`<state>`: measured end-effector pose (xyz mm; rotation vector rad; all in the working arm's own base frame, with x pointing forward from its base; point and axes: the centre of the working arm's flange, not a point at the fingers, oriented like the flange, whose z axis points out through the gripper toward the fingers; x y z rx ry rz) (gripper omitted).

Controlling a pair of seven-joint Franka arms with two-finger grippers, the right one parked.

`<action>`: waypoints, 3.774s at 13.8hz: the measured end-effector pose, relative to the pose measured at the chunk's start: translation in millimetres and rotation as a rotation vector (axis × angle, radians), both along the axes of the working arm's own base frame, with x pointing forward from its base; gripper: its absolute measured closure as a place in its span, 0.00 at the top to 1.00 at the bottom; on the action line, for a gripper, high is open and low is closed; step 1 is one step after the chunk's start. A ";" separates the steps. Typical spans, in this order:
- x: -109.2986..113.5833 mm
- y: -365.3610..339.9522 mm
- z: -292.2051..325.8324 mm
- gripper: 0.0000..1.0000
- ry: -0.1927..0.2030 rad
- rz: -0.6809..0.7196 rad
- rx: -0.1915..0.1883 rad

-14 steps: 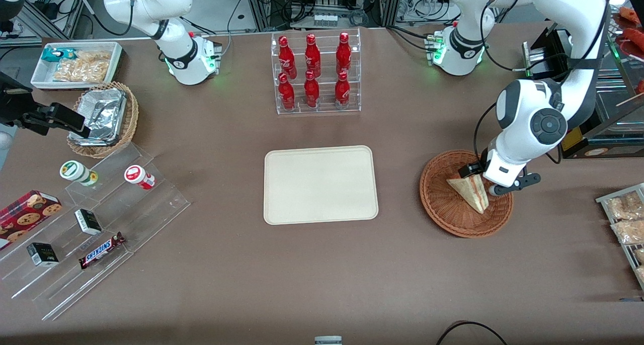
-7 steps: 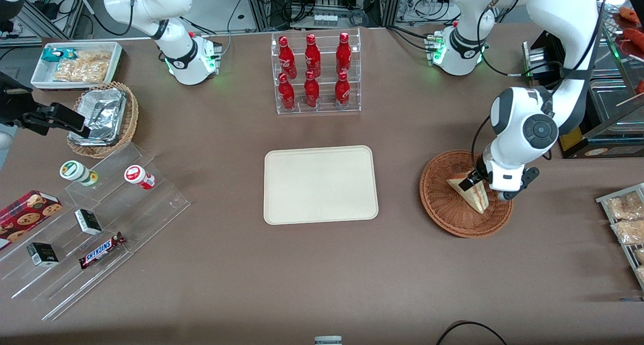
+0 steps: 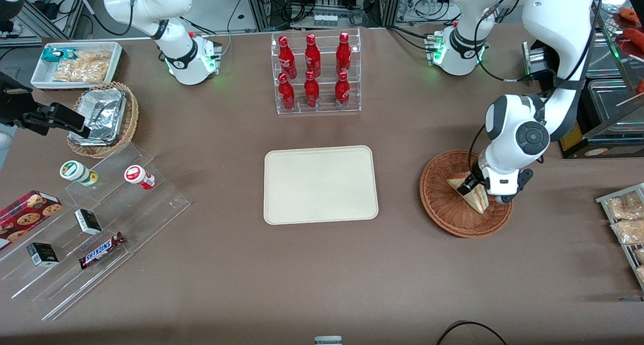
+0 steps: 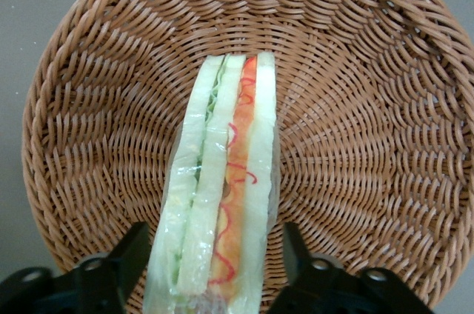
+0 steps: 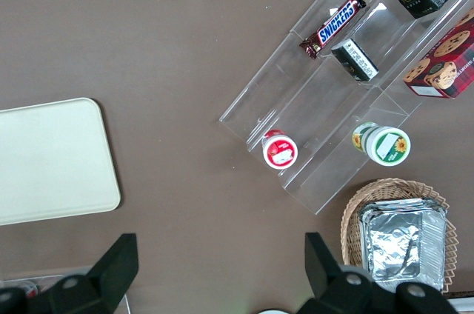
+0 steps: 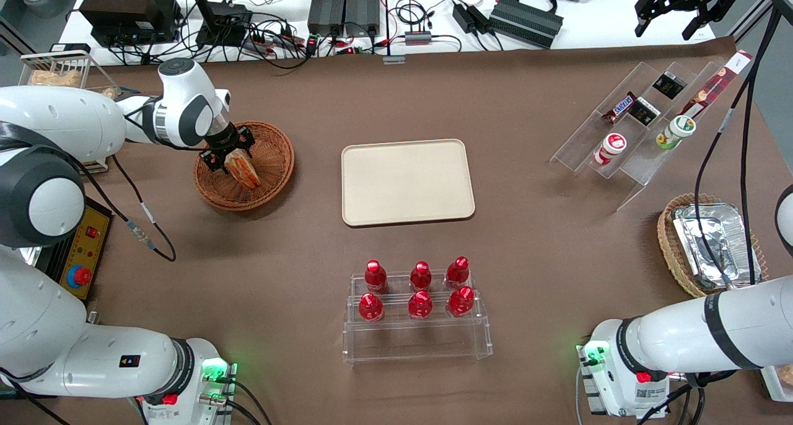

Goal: Place sandwich from basket to tray
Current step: 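Close the left gripper on the sandwich's upright edge, then lift the sandwich and carry it with the left gripper over the cream tray, then lower the sandwich onto the tray and open the left gripper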

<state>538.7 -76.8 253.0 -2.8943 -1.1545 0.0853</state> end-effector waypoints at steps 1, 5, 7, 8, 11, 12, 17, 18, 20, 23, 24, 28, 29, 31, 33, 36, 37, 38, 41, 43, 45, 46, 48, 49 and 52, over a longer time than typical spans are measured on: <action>-0.1 0.0 0.0 0.62 0.000 0.000 0.000; 2.2 -0.8 7.1 0.28 0.021 -0.060 0.000; 4.4 -1.6 19.0 0.25 0.078 -0.169 -0.002; 8.2 -2.4 28.6 0.25 0.092 -0.217 -0.006; 18.3 -16.8 64.1 0.25 0.138 -0.349 -0.018; 18.9 -28.6 74.5 0.22 0.155 -0.417 -0.027; 4.2 -118.1 95.7 0.15 0.160 -0.646 -0.062; -0.9 -136.4 97.1 0.15 0.158 -0.651 -0.065; -8.7 -173.6 98.8 0.15 0.152 -0.652 -0.072; -16.9 -237.3 90.3 0.15 0.152 -0.629 -0.077; -17.9 -259.3 86.4 0.15 0.149 -0.615 -0.077; -20.0 -330.1 71.4 0.15 0.139 -0.565 -0.086; -18.7 -345.6 69.3 0.15 0.131 -0.554 -0.090; -16.9 -373.2 61.5 0.15 0.114 -0.527 -0.084; -19.3 -399.1 49.1 0.15 0.101 -0.510 -0.076; -23.0 -429.3 30.2 0.15 0.069 -0.499 -0.102; -23.4 -434.1 23.7 0.15 0.067 -0.500 -0.109; -24.2 -437.5 17.9 0.15 0.069 -0.502 -0.113; -30.1 -445.7 9.1 0.15 0.076 -0.516 -0.112; -31.8 -448.1 3.8 0.15 0.061 -0.538 -0.091; -32.7 -451.6 -0.6 0.15 0.043 -0.549 -0.091; -33.3 -452.5 -2.5 0.15 0.042 -0.551 -0.091; -33.6 -452.8 -4.8 0.15 0.043 -0.551 -0.091; -33.6 -452.7 -5.4 0.19 0.044 -0.551 -0.091; -32.7 -453.1 -4.0 0.47 0.040 -0.547 -0.093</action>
